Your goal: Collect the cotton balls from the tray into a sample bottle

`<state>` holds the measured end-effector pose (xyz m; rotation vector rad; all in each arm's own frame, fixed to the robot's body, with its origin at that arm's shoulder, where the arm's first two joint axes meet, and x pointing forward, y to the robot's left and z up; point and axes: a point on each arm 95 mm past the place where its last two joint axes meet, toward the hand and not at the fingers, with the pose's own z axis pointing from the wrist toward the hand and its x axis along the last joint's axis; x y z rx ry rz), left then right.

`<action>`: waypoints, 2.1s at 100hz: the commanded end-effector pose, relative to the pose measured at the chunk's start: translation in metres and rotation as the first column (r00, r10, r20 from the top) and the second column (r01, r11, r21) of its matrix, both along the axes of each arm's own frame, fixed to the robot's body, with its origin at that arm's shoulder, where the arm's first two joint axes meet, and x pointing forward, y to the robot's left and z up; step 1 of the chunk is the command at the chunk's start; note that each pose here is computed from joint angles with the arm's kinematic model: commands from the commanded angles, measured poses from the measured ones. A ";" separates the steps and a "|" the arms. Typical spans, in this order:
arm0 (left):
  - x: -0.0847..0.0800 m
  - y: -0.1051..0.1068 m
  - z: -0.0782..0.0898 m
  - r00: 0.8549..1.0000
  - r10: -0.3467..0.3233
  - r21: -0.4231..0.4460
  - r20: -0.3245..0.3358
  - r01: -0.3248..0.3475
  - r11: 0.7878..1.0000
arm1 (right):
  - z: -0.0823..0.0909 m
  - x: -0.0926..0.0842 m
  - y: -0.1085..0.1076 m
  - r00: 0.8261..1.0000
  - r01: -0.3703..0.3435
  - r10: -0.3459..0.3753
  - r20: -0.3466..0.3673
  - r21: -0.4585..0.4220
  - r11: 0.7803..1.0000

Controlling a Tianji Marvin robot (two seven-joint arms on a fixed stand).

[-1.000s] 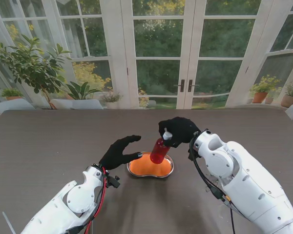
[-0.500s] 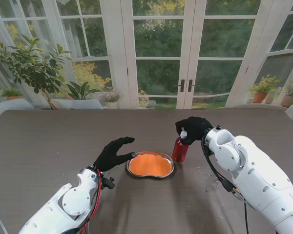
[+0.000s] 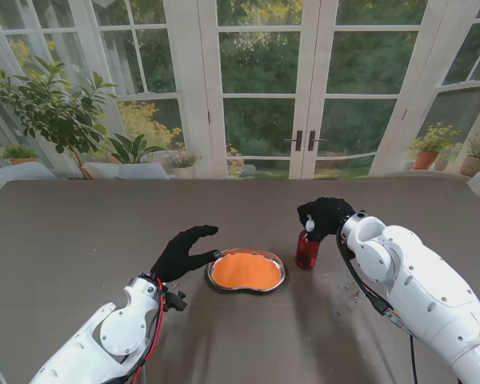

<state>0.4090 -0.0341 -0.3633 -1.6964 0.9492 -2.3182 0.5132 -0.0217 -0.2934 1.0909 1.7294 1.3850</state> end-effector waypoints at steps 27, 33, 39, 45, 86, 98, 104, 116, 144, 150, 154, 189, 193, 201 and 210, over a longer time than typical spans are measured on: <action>-0.002 -0.002 -0.001 1.000 -0.015 0.003 -0.012 0.015 1.000 | -0.015 -0.001 -0.006 1.000 0.010 -0.011 -0.012 -0.026 1.000; -0.002 -0.002 -0.001 1.000 -0.017 0.003 -0.014 0.017 1.000 | -0.016 0.000 -0.006 1.000 0.012 -0.012 -0.012 -0.025 1.000; -0.002 -0.002 -0.001 1.000 -0.019 0.004 -0.015 0.019 1.000 | -0.016 0.000 -0.007 1.000 0.011 -0.011 -0.009 -0.022 1.000; -0.002 -0.002 -0.001 1.000 -0.019 0.003 -0.017 0.019 1.000 | -0.017 0.000 -0.008 1.000 0.010 -0.010 -0.009 -0.019 1.000; -0.002 -0.002 -0.002 0.999 -0.023 0.004 -0.023 0.023 1.000 | -0.017 0.000 -0.012 1.000 0.005 -0.006 -0.015 -0.027 1.000; -0.002 -0.002 -0.002 0.999 -0.024 0.003 -0.022 0.024 1.000 | -0.017 0.000 -0.013 1.000 0.005 -0.006 -0.016 -0.030 1.000; -0.002 -0.002 -0.002 0.999 -0.025 0.002 -0.023 0.025 1.000 | -0.017 0.000 -0.014 1.000 0.004 -0.005 -0.014 -0.034 0.999; -0.002 -0.002 -0.002 0.999 -0.027 0.003 -0.027 0.027 1.000 | -0.016 0.000 -0.015 1.000 0.005 -0.005 -0.011 -0.035 0.999; -0.001 -0.003 -0.003 0.999 -0.030 0.003 -0.027 0.030 1.000 | -0.015 0.000 -0.017 1.000 0.003 -0.004 -0.011 -0.041 0.999; -0.001 -0.003 -0.003 0.999 -0.030 0.003 -0.028 0.030 1.000 | -0.016 0.000 -0.017 1.000 0.005 -0.006 -0.010 -0.040 0.999; -0.002 -0.003 -0.003 0.999 -0.031 0.003 -0.028 0.031 1.000 | -0.015 0.000 -0.017 1.000 0.005 -0.006 -0.010 -0.039 0.999; -0.001 -0.003 -0.003 0.999 -0.030 -0.001 -0.030 0.029 1.000 | -0.002 0.004 -0.016 0.999 0.035 -0.035 0.007 -0.002 0.999; -0.002 -0.003 -0.003 0.999 -0.029 -0.002 -0.030 0.029 1.000 | 0.001 0.005 -0.016 0.999 0.040 -0.040 0.014 0.004 0.999; -0.002 -0.003 -0.003 0.999 -0.029 -0.002 -0.029 0.029 1.000 | 0.009 0.006 -0.016 0.998 0.060 -0.060 0.021 0.030 0.998; -0.001 -0.003 -0.003 0.999 -0.028 -0.005 -0.028 0.028 1.000 | 0.019 0.005 -0.017 0.994 0.097 -0.100 0.043 0.069 0.993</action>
